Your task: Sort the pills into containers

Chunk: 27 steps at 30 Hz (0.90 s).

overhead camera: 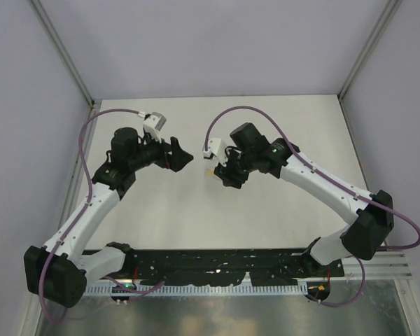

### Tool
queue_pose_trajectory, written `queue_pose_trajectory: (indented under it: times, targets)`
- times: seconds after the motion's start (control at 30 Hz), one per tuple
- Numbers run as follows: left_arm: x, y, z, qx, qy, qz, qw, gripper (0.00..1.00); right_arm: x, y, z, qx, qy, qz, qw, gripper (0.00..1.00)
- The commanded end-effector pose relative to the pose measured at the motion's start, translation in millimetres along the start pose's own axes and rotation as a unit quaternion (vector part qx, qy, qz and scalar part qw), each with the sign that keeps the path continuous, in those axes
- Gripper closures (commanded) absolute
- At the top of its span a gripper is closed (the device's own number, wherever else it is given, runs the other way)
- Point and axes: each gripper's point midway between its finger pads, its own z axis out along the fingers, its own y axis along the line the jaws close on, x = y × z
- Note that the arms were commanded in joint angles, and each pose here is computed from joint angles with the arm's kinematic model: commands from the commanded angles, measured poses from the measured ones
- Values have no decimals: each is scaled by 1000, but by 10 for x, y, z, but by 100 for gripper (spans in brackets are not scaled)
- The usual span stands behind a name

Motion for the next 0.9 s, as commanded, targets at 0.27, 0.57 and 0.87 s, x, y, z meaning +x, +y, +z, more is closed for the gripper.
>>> queue_pose_trajectory:
  times: [0.27, 0.57, 0.87]
  targets:
    - [-143, -94, 369, 61, 38, -170, 983, 2, -388, 272, -315, -22, -55, -59, 996, 73]
    - [-6, -253, 525, 127, 80, -214, 965, 7, -385, 276, -263, -24, -49, -57, 997, 73]
    - [-4, -558, 467, 199, 93, -205, 954, 9, -368, 219, -199, -15, -37, -50, 998, 75]
